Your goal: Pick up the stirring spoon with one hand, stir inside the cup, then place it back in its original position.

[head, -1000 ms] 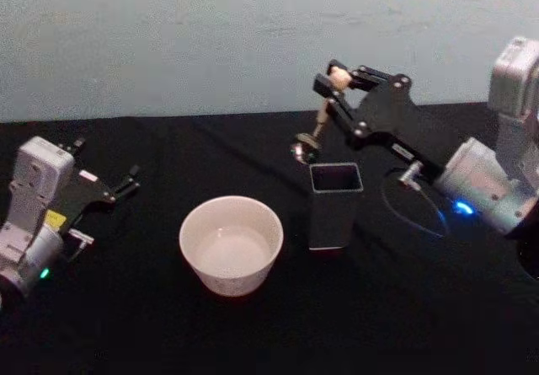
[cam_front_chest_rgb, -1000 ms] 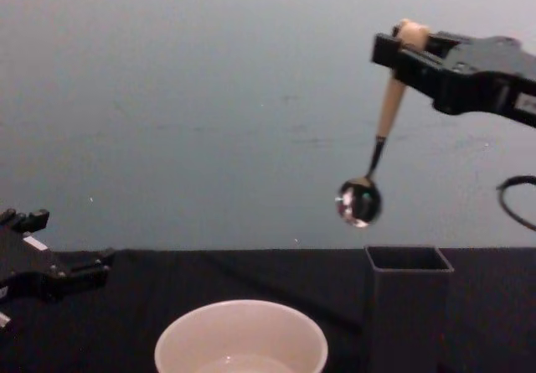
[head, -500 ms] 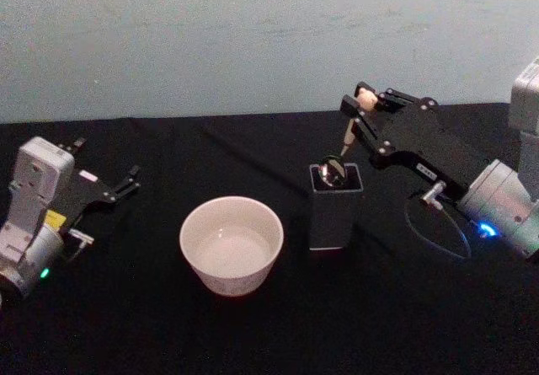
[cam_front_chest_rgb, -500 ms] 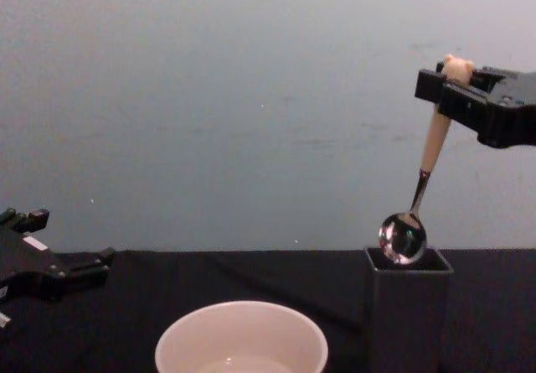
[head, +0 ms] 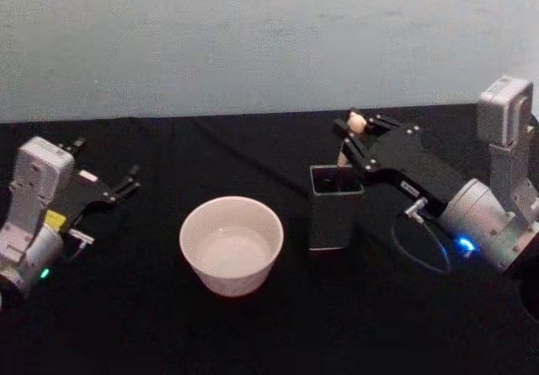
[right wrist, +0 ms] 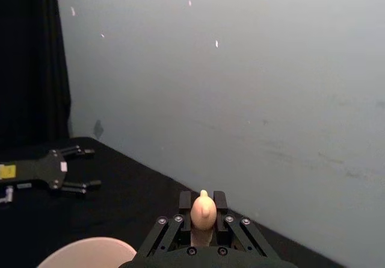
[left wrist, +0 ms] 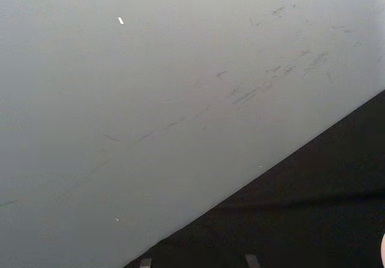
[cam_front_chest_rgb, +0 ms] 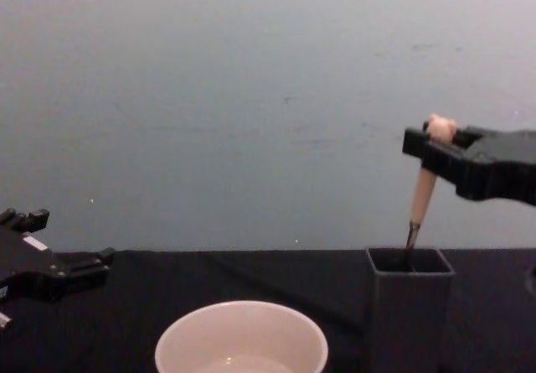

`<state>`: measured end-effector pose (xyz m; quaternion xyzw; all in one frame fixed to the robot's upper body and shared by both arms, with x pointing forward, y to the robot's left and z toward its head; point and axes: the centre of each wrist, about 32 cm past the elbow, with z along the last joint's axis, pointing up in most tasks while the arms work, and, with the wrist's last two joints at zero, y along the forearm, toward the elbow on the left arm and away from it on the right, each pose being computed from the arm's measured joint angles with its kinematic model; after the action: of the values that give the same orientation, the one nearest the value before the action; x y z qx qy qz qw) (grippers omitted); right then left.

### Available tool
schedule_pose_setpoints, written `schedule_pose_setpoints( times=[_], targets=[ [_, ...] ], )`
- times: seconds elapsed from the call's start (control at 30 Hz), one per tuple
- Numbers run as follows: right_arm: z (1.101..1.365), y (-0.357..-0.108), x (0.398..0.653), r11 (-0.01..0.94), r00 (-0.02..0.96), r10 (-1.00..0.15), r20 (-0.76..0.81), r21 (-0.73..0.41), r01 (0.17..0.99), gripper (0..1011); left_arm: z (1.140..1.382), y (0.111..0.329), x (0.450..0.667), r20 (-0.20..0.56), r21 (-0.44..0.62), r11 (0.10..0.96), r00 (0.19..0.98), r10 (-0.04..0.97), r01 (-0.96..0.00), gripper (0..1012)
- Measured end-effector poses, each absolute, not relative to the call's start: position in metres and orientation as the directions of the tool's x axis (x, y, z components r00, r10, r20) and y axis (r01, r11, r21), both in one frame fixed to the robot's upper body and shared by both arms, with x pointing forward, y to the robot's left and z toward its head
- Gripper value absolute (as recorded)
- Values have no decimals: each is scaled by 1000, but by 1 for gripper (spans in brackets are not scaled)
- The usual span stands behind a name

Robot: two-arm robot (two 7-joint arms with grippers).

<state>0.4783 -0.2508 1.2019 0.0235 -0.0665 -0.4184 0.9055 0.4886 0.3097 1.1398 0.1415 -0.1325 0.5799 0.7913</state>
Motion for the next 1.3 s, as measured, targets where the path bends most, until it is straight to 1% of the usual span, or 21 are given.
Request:
schedule_pose_setpoints(
  times=[0.4,1.3],
  targets=[
    [1181,-245,485,612,610,-791,52,49,790,212,1140,310,489,374,70,287,292,880,-955,1001],
    [1161,-242,489,580,580,-814,-4,2,814,212,1140,310,489,374,70,287,292,880,-955,1001]
  ],
)
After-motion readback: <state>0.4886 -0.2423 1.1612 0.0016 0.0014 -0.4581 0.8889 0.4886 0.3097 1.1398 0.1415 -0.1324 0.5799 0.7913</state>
